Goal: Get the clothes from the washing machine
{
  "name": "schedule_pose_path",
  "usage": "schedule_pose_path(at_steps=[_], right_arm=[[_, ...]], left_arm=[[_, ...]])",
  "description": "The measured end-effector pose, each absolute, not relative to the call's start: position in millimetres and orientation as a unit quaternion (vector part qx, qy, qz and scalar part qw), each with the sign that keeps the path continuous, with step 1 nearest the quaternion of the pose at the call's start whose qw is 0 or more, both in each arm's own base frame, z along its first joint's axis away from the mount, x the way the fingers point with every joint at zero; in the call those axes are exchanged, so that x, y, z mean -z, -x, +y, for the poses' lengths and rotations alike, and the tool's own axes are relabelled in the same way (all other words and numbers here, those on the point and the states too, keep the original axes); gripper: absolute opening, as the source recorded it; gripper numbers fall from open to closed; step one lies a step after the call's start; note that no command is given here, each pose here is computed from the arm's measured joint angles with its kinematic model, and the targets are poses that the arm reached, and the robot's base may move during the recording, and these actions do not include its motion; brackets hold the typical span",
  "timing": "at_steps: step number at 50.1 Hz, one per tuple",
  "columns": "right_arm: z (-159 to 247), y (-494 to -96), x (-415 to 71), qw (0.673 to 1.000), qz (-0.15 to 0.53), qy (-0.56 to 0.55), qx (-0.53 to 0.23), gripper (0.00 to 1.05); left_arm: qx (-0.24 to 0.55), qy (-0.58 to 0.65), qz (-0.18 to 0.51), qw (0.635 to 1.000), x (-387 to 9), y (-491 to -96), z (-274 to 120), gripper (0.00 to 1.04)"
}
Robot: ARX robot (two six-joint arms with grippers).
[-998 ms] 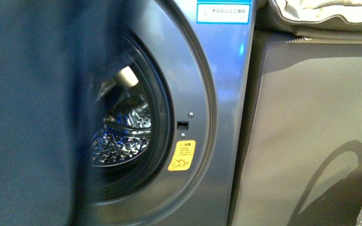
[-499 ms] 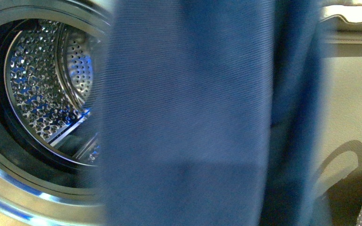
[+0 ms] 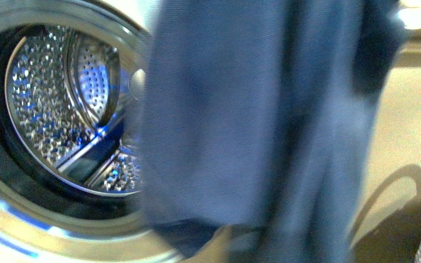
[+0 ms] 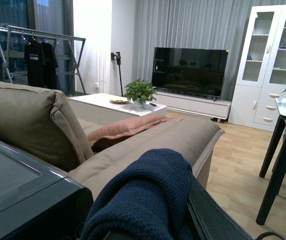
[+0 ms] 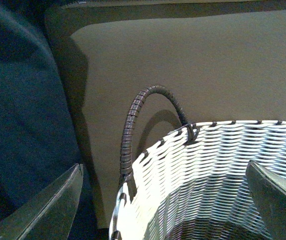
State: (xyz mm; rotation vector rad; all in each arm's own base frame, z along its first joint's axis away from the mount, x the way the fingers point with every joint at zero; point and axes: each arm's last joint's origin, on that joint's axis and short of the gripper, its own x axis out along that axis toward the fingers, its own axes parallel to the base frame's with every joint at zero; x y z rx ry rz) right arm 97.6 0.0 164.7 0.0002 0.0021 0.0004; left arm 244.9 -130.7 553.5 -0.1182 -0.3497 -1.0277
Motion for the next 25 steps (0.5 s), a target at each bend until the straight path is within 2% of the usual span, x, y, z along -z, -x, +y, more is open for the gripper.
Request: schedule_pose_path(at_steps=[3, 7, 11, 25], right_arm=[[-0.7, -98.3, -164.4, 1.0, 0.005, -0.016, -0.016, 0.97], [-4.8, -100.6, -168.8, 0.981, 0.021, -0.132, -0.14, 0.97], [-9.7, -102.6, -179.8, 0.965, 0.02, -0.195, -0.175, 0.97], [-18.9, -128.3, -229.1, 0.961, -0.037, -0.191, -0.195, 0.97]], left_arm=[[0.489, 0.056, -0.166, 0.855, -553.5, -244.9, -130.7, 0.06], [0.489, 0.056, -0.166, 0.855, -553.7, -244.8, -130.7, 0.06], [0.489, 0.056, -0.166, 0.855, -553.7, -244.8, -130.8, 0.06], [0.489, 0.056, -0.167, 0.854, -554.2, -244.4, -130.6, 0.06]])
